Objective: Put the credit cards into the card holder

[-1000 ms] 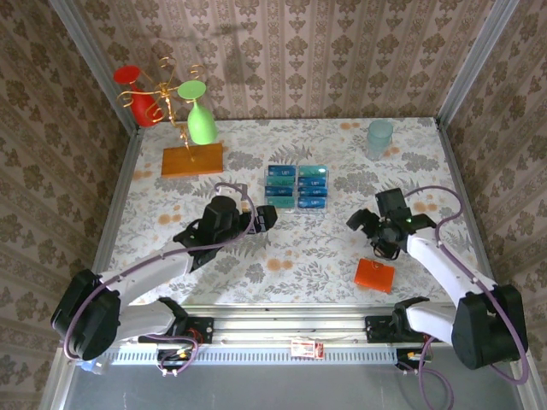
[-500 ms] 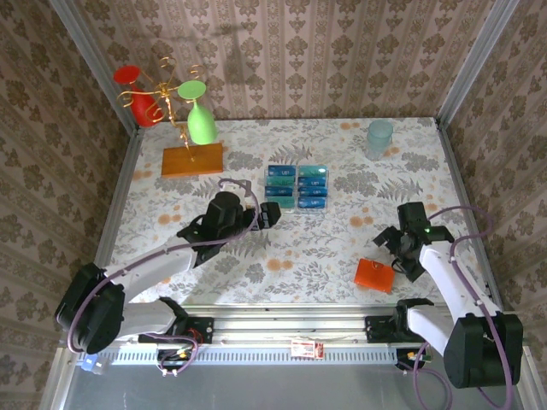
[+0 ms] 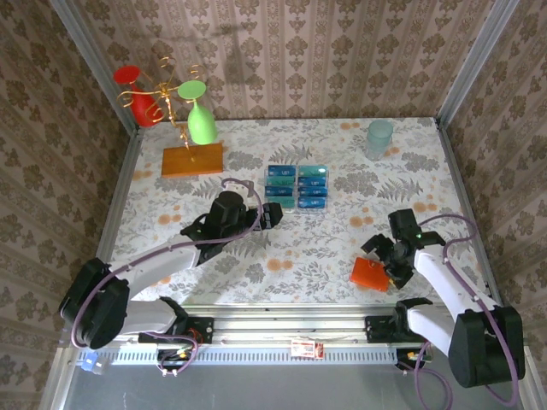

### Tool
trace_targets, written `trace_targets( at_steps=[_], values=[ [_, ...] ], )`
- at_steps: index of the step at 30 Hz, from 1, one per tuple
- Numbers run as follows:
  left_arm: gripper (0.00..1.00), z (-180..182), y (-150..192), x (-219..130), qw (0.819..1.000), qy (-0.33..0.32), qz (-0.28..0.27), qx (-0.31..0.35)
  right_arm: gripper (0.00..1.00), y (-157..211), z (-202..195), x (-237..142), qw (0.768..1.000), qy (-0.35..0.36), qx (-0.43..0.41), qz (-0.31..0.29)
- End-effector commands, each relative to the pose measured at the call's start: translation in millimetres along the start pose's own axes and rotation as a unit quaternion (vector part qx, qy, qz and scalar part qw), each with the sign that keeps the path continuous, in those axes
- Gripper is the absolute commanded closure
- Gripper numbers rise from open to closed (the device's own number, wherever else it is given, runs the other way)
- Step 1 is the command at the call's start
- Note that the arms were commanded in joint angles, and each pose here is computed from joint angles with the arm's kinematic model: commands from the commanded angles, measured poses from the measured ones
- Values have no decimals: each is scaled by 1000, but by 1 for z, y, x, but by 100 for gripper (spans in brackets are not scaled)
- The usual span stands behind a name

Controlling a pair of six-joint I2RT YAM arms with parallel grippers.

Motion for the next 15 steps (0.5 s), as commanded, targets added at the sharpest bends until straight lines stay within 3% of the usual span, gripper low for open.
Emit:
trace_targets(
  at_steps=[1,7,15],
  values=[
    [0,-13,-7,2,1000,20,-12,10,0,13,13,4,999,-31,4,19],
    [0,-12,-6,5,1000,18,-9,8,1,33,49,11,997,-67,-22,25],
    [0,-9,-5,1,1000,5,-12,8,0,56,136,18,988,-103,-110,32]
  ],
)
Point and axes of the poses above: each hand's point on the last joint's axis, 136 mm out from that joint toward the fingers, its own x axis out along the fingers, its own z axis along the line the jaws close on, y = z × x, the point moved 8 cm from there along -x, back along the fingers, and after that the axes turned 11 degrees about -x, right-handed, at the moved point
